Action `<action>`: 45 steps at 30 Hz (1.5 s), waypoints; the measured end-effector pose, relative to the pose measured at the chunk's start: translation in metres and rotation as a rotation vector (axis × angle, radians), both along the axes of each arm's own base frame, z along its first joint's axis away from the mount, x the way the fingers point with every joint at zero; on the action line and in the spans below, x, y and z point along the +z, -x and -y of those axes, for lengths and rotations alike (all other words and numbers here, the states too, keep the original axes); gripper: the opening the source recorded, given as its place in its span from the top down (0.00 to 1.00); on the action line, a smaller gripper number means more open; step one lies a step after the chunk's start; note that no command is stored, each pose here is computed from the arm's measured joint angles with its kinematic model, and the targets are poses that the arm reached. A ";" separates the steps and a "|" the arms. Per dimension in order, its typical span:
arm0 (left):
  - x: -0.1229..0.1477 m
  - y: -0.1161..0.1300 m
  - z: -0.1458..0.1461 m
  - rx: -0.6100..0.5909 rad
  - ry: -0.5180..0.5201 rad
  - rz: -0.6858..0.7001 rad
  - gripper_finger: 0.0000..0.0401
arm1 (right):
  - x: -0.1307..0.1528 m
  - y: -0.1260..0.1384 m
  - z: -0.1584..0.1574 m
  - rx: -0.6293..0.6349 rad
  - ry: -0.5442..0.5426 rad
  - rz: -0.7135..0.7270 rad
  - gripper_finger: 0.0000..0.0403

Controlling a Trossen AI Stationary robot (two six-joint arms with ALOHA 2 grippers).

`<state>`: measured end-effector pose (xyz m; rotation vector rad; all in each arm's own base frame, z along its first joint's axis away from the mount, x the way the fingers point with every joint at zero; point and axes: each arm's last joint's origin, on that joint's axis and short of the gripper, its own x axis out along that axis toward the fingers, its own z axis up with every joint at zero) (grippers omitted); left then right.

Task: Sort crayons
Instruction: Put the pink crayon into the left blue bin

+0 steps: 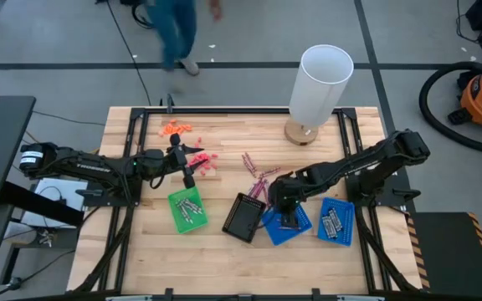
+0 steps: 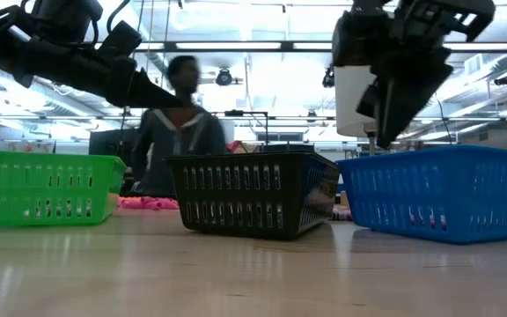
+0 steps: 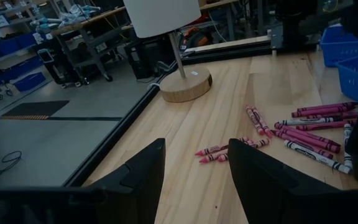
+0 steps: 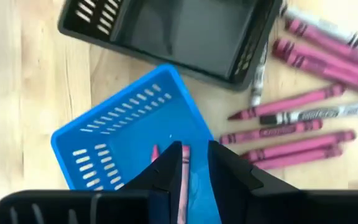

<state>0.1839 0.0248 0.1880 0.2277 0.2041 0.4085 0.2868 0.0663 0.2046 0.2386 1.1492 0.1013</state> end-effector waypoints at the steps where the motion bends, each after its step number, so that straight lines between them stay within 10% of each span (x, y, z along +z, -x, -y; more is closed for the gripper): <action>1: 0.000 0.000 0.000 0.000 0.001 0.000 0.53 | 0.002 -0.002 0.002 0.005 0.006 0.011 0.78; 14: 0.001 0.000 0.000 0.001 0.007 0.011 0.53 | 0.005 -0.014 0.055 -0.126 0.258 0.080 0.78; 45: 0.000 0.000 0.000 0.001 0.004 0.006 0.53 | -0.061 -0.086 0.167 -0.399 0.314 0.070 0.67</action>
